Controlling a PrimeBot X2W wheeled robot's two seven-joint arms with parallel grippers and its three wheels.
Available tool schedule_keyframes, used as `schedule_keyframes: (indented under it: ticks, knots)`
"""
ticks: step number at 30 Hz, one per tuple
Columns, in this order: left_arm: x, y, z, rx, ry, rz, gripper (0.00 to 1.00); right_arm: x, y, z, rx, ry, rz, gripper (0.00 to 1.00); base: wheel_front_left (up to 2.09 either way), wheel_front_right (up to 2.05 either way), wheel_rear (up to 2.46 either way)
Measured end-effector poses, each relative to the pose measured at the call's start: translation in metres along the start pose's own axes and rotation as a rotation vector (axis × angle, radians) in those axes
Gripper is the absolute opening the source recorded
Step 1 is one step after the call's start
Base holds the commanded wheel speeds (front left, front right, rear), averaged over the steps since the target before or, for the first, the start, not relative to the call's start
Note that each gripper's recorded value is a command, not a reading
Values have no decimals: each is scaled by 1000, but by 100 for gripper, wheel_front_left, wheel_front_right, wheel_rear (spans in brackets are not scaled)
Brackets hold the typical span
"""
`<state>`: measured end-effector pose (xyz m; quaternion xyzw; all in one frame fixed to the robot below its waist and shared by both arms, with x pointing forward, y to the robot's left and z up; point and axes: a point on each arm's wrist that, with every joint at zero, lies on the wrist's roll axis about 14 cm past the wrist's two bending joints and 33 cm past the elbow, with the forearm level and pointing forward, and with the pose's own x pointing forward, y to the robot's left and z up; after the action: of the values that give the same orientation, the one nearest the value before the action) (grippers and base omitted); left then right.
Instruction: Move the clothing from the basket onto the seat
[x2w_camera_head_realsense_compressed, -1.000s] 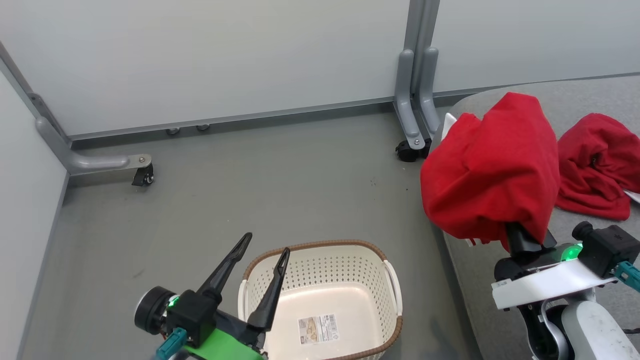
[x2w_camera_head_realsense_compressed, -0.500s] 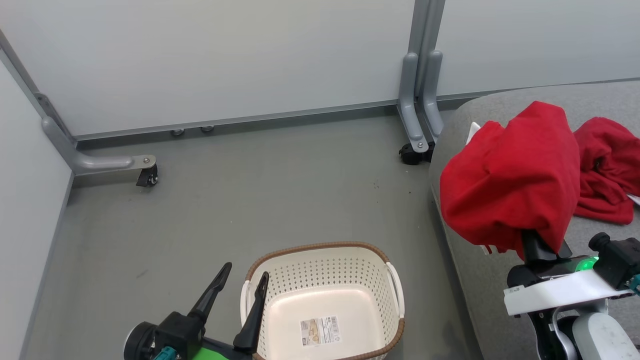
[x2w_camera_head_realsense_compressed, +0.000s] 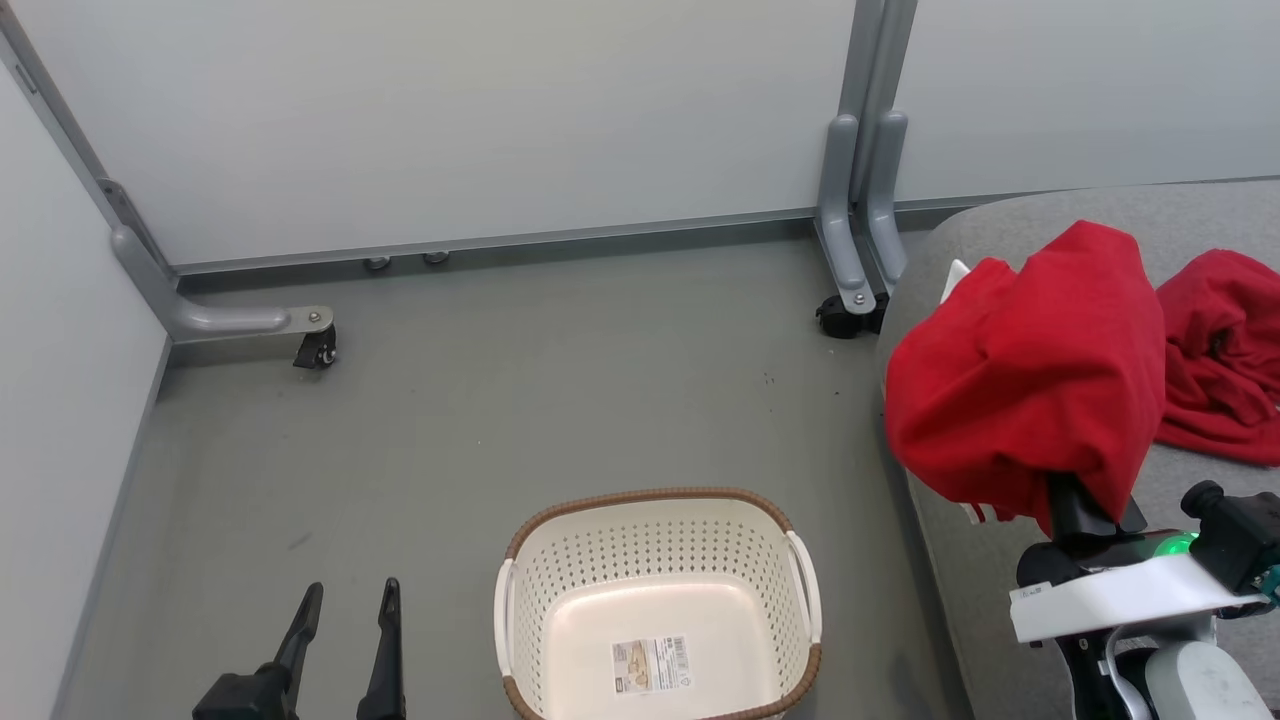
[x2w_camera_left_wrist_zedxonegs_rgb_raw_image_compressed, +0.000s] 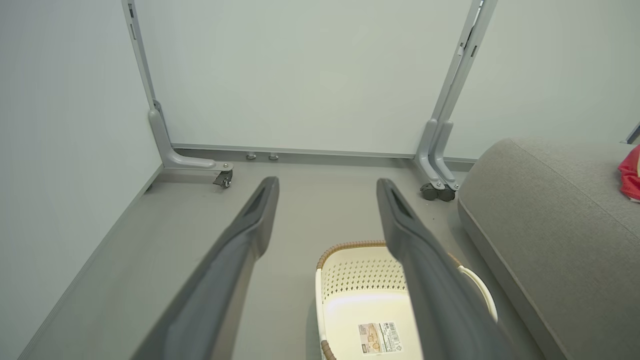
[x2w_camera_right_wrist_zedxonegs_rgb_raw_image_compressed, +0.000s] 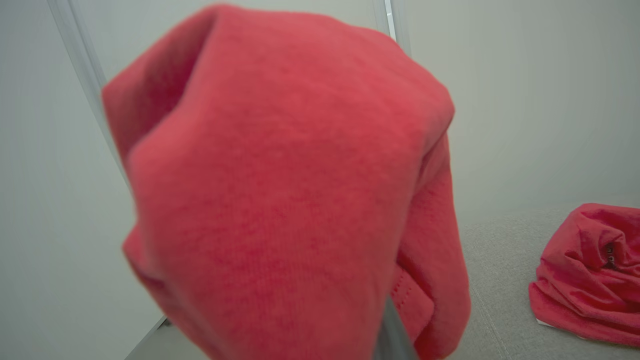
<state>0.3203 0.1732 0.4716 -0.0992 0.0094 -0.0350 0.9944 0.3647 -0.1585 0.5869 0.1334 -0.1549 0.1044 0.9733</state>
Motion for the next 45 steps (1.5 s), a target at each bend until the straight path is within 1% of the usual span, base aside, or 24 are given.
schedule_keyframes:
  ticks: [3,9,28,36,45]
  knots:
    - [-5,7,-6,4,16,29,100,0,1,-1,4,3,1,0,0,0,0]
    - [-7,7,-10,-4,26,38,100,1,2,-3,7,6,4,0,0,0,0]
    - [-2,0,-6,8,15,16,100,-2,-1,-3,6,9,-8,0,0,0,0]
    - [6,-16,-9,11,29,-38,100,-7,-13,2,-11,-2,-42,0,0,0,0]
    - [27,-58,-16,30,54,-181,100,-25,-46,20,-53,-37,-147,0,0,0,0]
